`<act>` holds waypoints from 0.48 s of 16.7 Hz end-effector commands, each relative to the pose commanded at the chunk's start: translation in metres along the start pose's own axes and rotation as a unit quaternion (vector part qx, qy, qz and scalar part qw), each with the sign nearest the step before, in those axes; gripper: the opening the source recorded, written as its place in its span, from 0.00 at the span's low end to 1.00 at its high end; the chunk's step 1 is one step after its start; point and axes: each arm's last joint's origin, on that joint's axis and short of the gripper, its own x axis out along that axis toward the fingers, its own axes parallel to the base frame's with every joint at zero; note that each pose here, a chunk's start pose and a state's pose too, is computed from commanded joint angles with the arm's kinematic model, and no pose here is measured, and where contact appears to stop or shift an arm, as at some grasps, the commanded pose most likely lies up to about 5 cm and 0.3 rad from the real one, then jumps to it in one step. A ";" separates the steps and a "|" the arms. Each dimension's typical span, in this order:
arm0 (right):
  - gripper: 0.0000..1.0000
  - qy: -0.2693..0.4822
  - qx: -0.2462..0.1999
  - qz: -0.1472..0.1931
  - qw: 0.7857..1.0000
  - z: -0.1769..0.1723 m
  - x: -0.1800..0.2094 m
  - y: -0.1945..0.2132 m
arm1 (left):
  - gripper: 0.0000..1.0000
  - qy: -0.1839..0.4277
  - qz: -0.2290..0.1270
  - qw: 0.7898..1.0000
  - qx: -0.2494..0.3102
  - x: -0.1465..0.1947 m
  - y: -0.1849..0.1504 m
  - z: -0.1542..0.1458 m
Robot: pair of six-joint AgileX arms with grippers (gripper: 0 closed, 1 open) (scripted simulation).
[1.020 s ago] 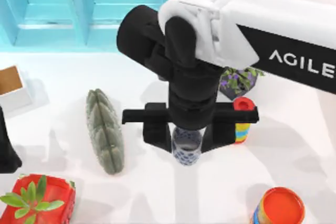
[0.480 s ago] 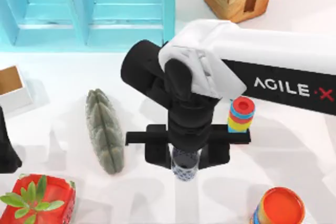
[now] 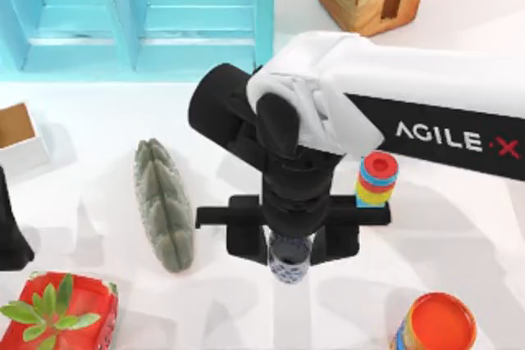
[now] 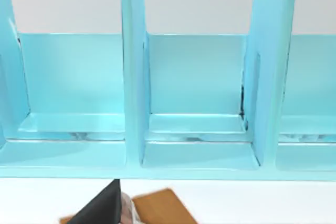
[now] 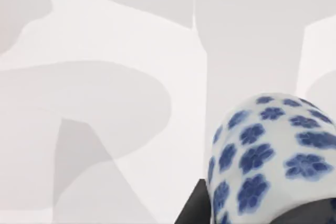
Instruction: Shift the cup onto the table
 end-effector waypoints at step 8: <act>1.00 0.000 0.000 0.000 1.000 0.000 0.000 0.000 | 1.00 0.000 0.000 1.000 0.000 0.000 0.000 0.000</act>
